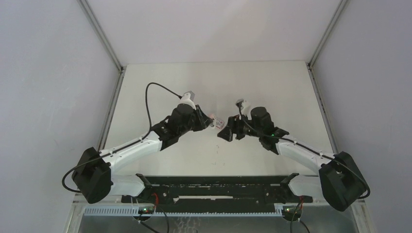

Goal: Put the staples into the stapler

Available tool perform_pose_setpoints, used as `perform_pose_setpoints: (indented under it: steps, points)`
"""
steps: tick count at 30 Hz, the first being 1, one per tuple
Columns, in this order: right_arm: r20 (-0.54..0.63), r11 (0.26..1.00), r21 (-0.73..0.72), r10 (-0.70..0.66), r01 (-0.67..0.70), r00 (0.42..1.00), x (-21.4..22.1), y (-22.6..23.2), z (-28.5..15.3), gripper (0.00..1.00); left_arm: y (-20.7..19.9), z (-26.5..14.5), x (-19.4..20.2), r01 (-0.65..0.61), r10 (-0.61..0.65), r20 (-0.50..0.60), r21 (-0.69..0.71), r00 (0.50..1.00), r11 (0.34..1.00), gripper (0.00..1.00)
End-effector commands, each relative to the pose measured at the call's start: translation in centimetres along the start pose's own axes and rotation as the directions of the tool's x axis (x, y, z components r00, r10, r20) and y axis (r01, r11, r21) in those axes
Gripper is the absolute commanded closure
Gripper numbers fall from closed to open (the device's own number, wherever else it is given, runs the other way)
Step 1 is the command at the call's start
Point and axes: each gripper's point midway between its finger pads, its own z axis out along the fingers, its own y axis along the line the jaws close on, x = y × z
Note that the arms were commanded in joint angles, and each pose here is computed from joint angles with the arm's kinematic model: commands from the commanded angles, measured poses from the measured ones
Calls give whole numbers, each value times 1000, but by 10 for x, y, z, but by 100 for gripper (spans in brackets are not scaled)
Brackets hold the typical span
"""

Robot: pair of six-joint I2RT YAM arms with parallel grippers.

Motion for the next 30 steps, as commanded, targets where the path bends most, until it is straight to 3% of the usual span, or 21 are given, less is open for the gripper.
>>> perform_pose_setpoints:
  steps: [1,19,30]
  points:
    - [110,999,-19,-28,30,994,-32,21,13,29,-23,-13,-16,57,-62,55,89,997,994,100]
    - [110,998,-55,-3,9,994,-46,30,43,47,-33,-18,-16,65,-72,47,133,996,989,100]
    - [110,998,-61,-27,33,994,-47,30,47,84,-39,-22,-17,70,-77,42,154,996,986,100]
